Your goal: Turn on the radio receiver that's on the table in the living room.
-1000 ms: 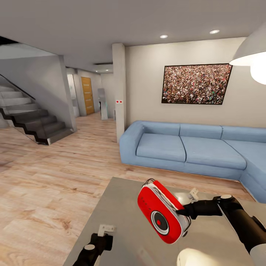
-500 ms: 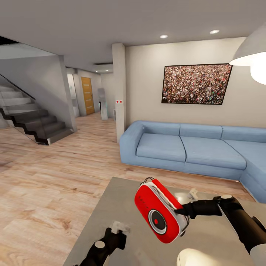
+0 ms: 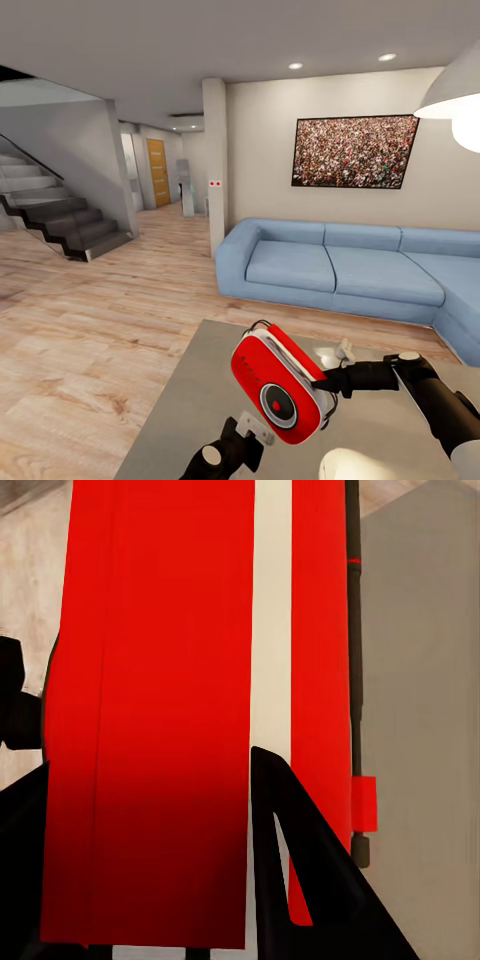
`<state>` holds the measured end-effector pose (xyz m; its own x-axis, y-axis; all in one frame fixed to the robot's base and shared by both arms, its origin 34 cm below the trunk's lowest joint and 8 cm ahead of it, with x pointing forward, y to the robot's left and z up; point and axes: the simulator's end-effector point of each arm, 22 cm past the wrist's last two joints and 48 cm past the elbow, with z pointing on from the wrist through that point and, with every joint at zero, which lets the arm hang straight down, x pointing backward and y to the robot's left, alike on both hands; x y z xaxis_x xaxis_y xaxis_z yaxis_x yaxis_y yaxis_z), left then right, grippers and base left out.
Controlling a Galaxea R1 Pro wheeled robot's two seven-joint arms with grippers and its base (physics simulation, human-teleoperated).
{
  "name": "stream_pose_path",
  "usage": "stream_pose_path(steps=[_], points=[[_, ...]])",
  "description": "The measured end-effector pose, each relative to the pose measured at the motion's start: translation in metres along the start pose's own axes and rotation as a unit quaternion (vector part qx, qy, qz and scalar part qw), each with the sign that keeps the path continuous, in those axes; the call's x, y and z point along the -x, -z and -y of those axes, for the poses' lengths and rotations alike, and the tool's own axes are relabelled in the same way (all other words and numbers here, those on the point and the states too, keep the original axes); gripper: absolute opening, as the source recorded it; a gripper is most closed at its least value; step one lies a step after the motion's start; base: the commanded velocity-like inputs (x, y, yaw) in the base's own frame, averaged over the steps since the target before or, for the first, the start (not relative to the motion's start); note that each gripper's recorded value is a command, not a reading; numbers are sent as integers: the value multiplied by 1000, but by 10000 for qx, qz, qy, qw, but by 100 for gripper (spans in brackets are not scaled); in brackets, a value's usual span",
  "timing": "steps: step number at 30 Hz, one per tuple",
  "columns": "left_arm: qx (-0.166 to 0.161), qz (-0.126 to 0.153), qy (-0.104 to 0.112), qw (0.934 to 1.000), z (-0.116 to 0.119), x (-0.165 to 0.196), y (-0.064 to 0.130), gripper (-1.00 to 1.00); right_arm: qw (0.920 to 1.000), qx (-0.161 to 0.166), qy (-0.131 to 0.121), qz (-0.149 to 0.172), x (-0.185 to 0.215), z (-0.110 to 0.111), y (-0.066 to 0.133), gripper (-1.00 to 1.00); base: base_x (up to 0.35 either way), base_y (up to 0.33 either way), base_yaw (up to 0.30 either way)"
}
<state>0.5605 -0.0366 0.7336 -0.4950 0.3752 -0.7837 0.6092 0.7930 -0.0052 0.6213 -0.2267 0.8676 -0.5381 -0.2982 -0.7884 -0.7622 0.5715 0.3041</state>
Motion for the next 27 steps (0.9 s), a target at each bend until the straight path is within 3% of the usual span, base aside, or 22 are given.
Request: stream_pose_path(steps=[9, 16, 21, 27], points=[[-34, 20, -81, 10000, 4, 2, 0, -100, 10000, -19, 4, -5, 0, 1, 0, -100, 0, 0, 0], [18, 258, -137, 9996, 0, 28, 5, -100, 10000, -14, 5, -7, 0, 0, 0, -100, 0, 0, 0], [109, 99, -136, 9998, -10, 43, 8, -100, 10000, -17, 8, -11, 0, 1, -1, -100, 0, 0, 0], [144, 192, -156, 9996, -16, 63, 13, -100, 10000, -17, 7, -13, 0, 0, -1, -100, 0, 0, 0]])
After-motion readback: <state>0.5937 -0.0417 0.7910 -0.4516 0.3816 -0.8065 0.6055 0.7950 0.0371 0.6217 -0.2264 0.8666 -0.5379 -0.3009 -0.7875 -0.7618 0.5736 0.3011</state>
